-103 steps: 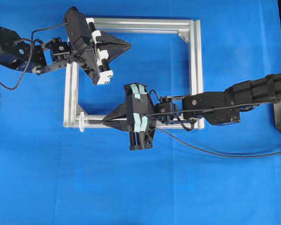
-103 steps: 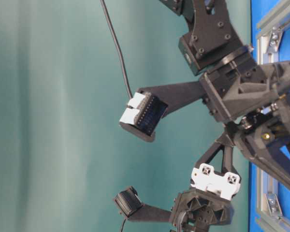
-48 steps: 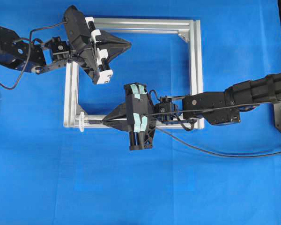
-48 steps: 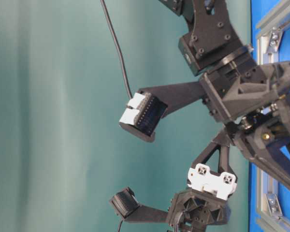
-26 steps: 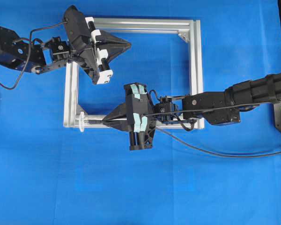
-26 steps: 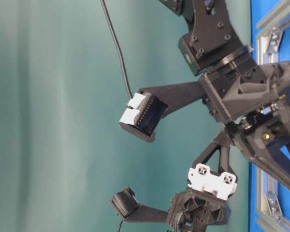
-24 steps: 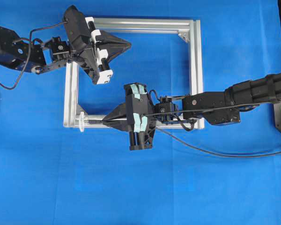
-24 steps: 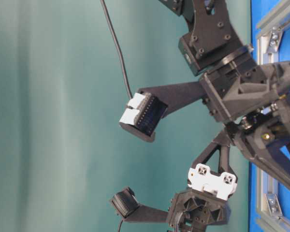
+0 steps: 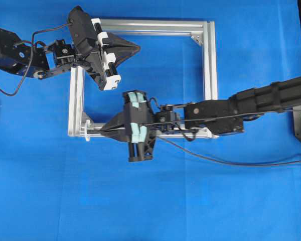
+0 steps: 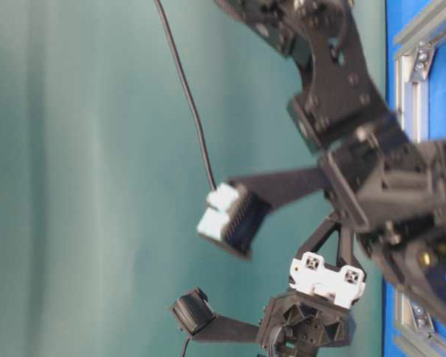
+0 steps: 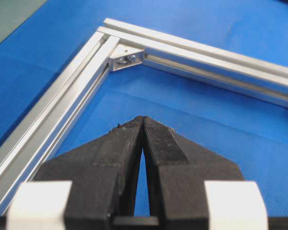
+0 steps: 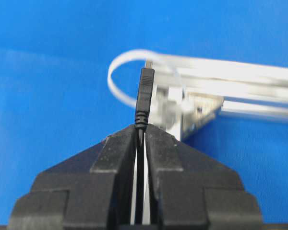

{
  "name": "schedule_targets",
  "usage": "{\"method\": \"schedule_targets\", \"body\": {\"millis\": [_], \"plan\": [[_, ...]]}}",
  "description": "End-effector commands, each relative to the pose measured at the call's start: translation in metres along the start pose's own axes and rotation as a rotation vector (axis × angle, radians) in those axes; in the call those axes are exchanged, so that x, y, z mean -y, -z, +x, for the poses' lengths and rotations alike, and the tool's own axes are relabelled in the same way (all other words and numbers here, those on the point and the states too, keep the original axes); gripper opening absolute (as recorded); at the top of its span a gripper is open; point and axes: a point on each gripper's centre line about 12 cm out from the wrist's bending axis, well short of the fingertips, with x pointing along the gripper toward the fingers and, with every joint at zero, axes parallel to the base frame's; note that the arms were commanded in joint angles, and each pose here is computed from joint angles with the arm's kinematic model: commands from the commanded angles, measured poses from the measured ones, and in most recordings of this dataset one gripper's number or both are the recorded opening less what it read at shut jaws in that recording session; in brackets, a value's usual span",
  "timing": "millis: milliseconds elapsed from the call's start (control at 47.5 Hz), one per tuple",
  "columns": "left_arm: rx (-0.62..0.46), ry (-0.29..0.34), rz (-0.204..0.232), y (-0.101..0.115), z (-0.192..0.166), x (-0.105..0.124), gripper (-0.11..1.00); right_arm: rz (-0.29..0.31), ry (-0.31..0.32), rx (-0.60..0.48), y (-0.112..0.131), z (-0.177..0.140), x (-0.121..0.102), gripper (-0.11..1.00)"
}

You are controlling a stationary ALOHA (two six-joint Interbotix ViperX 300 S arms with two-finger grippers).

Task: Insert the wire through the string loop located on the left side.
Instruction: 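Push the USB plug through the white zip-tie loop with the right gripper, then swing the left gripper out left and open it facing the loop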

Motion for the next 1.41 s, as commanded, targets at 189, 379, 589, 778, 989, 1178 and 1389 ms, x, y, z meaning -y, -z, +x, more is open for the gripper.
{"method": "schedule_targets", "body": {"millis": [189, 379, 589, 778, 989, 1178, 1389], "plan": [[0.037, 0.006, 0.001, -0.013, -0.002, 0.002, 0.0, -0.006, 0.002, 0.054, -0.029, 0.019, 0.002, 0.03], [0.037, 0.006, 0.001, -0.013, -0.002, 0.002, 0.0, -0.01, 0.001, 0.05, -0.029, 0.021, 0.003, 0.03], [0.035, 0.006, 0.001, -0.012, -0.003, 0.002, 0.0, -0.011, 0.002, 0.045, -0.028, 0.021, 0.003, 0.03], [0.029, 0.006, -0.001, -0.011, -0.007, 0.001, 0.0, -0.011, 0.002, 0.045, -0.028, 0.021, 0.003, 0.03], [0.026, 0.009, 0.003, -0.011, -0.044, 0.0, 0.0, -0.011, 0.004, 0.021, -0.024, 0.021, 0.003, 0.03], [0.022, -0.011, 0.004, -0.004, -0.09, -0.009, 0.0, -0.011, 0.004, 0.022, -0.025, 0.021, 0.003, 0.03], [0.015, -0.023, 0.003, 0.008, -0.133, -0.015, 0.0, -0.011, 0.004, 0.022, -0.025, 0.021, 0.003, 0.03]]}}
